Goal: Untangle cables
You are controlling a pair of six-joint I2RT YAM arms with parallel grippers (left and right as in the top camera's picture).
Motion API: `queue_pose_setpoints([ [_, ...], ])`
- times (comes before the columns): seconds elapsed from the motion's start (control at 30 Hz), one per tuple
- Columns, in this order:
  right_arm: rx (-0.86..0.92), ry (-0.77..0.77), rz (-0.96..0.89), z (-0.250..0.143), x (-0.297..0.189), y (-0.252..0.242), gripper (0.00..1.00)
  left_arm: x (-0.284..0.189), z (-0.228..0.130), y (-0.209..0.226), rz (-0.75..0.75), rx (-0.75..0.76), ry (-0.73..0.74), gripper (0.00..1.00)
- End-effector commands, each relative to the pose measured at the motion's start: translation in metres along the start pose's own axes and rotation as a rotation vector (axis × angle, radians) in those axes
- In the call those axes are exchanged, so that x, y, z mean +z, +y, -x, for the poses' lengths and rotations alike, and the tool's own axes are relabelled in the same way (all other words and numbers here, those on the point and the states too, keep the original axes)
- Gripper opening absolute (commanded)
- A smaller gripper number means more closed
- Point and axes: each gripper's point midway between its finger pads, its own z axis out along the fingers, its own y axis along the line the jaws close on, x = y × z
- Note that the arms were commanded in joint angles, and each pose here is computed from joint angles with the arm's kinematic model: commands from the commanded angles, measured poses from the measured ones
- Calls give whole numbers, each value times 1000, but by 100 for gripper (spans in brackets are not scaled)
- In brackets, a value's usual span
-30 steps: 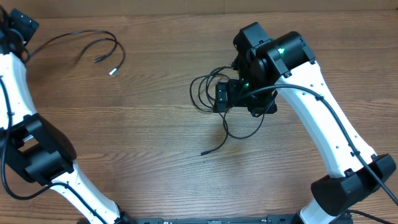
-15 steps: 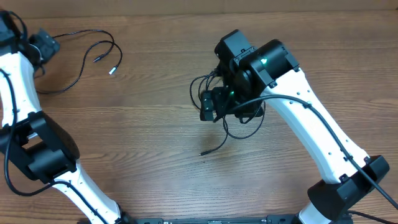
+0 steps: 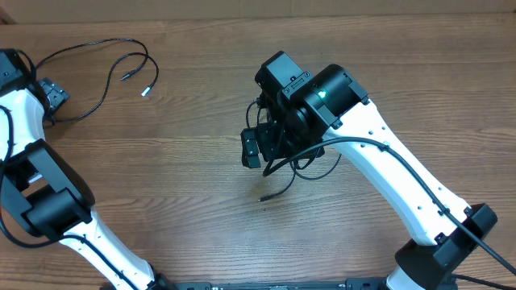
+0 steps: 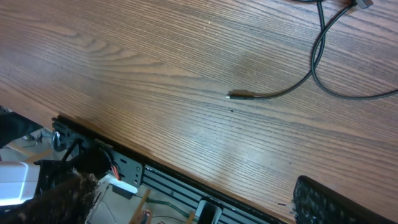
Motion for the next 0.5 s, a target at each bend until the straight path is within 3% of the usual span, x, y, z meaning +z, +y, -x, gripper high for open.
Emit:
queue_pose_setpoints([
  [0.0,41,-15,9,0,-3,3,100,40,-29,-5,-9,47,72,87],
  [0.1,48,-16,10,0,-3,3,100,60,-40,-4,-2,60,93,88],
  [0.2,48,-16,10,0,-3,3,100,72,-45,-3,1,58,97,77],
  [0.27,48,-18,11,0,-3,3,100,75,-43,-5,-3,60,86,59],
  [0.4,47,-22,13,2,-3,4,100,74,-30,-9,-18,90,34,6],
  [0.47,47,-20,12,1,-3,4,100,70,-18,-13,-29,131,2,4],
])
